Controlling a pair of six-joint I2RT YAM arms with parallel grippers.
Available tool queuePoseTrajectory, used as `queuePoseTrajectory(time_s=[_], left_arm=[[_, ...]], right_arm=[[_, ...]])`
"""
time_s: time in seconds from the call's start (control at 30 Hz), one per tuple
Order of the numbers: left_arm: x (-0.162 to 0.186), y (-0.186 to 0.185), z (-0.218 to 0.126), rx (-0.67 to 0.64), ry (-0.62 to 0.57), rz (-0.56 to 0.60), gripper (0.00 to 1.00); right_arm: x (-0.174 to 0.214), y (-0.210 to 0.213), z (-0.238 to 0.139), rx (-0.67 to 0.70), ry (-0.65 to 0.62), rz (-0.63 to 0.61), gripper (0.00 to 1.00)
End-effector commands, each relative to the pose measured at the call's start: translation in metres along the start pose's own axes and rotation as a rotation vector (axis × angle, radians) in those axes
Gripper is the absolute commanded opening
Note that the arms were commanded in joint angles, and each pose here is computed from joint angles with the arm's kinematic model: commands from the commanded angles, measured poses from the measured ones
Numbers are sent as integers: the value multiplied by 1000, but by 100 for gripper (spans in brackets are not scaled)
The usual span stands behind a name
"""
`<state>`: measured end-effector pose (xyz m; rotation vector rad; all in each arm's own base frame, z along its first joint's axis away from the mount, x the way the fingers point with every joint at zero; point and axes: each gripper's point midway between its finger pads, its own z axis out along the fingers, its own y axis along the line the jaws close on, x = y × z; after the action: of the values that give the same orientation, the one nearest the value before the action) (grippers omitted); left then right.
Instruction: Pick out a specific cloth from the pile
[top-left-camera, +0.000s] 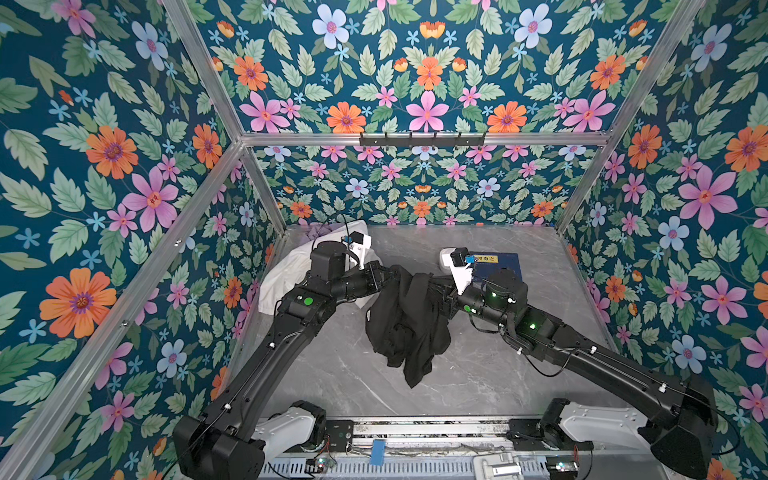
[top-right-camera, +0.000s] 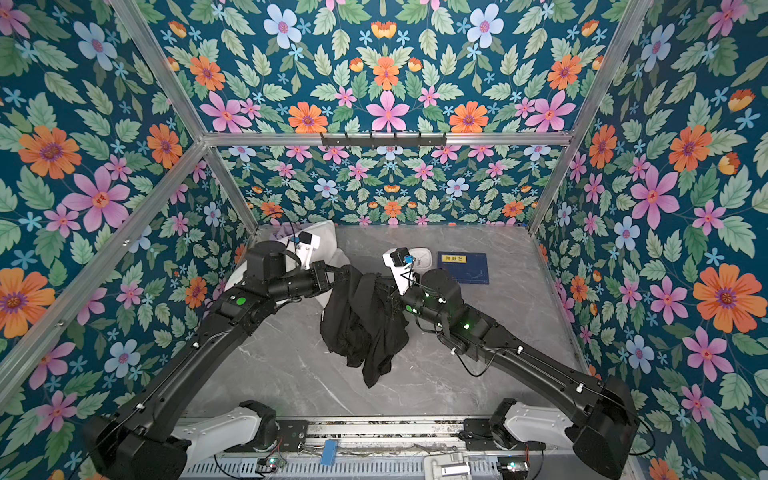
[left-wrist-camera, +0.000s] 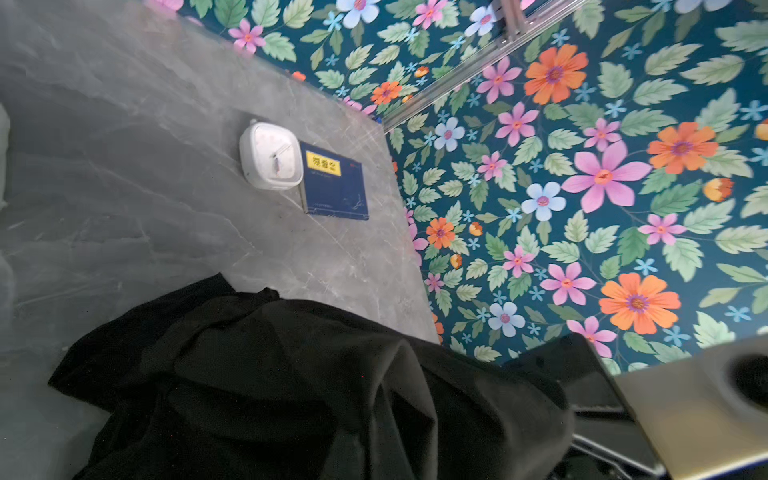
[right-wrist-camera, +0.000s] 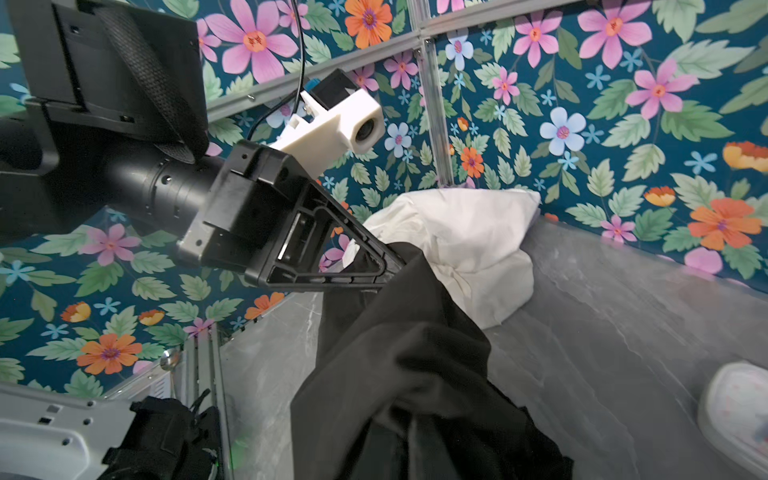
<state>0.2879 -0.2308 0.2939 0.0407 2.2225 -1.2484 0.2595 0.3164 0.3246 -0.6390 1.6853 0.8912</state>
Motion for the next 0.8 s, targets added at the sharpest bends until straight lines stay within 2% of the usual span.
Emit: queuePoseTrajectory(time_s=[0.0,0.33,0.63,0.67,0.7,0.77], left_arm=[[4,8,11,17,8,-7,0],[34,58,36,-60,83,-62,0],[46,116,48,-156,75,-124,0],[45,121,48,-162,67,-130,1],[44,126,48,-168,59,-136,8],[40,134,48,-180,43,-145,27]], right_arm=[[6,-8,-2,40,-4,19,0],[57,-17,16,39,95,107,0],[71,-15,38,-6,128,133,0],[70,-13,41,-14,129,132,0],[70,-13,44,-19,129,131,0],[72,-12,51,-32,136,131,0]])
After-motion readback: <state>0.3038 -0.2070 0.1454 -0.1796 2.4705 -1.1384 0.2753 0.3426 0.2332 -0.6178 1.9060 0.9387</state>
